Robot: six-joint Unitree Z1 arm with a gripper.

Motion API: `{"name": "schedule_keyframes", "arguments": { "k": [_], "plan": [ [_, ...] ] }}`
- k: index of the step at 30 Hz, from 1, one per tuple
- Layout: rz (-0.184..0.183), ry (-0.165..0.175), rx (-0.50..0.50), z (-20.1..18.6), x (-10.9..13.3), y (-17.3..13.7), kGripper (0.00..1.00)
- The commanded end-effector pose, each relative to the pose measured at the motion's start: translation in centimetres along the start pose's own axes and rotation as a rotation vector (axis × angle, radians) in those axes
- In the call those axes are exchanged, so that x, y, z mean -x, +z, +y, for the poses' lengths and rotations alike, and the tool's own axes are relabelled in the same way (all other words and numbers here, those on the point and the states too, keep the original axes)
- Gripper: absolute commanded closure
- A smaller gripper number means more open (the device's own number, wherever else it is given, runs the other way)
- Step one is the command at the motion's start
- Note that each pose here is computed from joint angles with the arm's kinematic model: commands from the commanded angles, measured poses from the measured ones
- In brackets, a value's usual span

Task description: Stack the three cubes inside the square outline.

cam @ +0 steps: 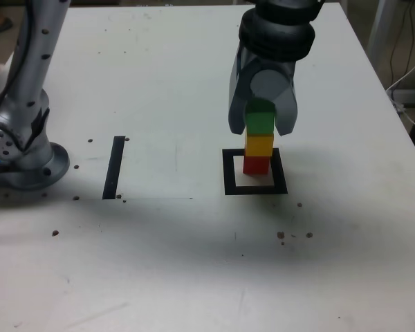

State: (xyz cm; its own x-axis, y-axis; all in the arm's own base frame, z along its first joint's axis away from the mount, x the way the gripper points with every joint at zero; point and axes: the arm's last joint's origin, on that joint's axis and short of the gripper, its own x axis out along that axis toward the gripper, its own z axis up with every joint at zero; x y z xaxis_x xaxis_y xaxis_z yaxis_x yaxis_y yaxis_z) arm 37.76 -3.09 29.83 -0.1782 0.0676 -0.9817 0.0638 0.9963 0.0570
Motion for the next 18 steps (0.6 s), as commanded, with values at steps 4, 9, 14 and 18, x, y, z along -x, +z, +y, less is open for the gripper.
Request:
{"name": "schedule_keyframes", "arguments": {
  "k": [4, 9, 14, 18],
  "plan": [
    [0.020, 0.001, -0.002, 0.2, -0.5, 0.3, 0.73],
    [0.030, -0.008, -0.014, 0.2, -1.1, 0.8, 0.21],
    [0.035, -0.013, -0.019, 0.2, -1.4, 0.9, 0.01],
    [0.035, -0.012, -0.021, 0.2, -1.4, 0.9, 0.01]
  ]
}}
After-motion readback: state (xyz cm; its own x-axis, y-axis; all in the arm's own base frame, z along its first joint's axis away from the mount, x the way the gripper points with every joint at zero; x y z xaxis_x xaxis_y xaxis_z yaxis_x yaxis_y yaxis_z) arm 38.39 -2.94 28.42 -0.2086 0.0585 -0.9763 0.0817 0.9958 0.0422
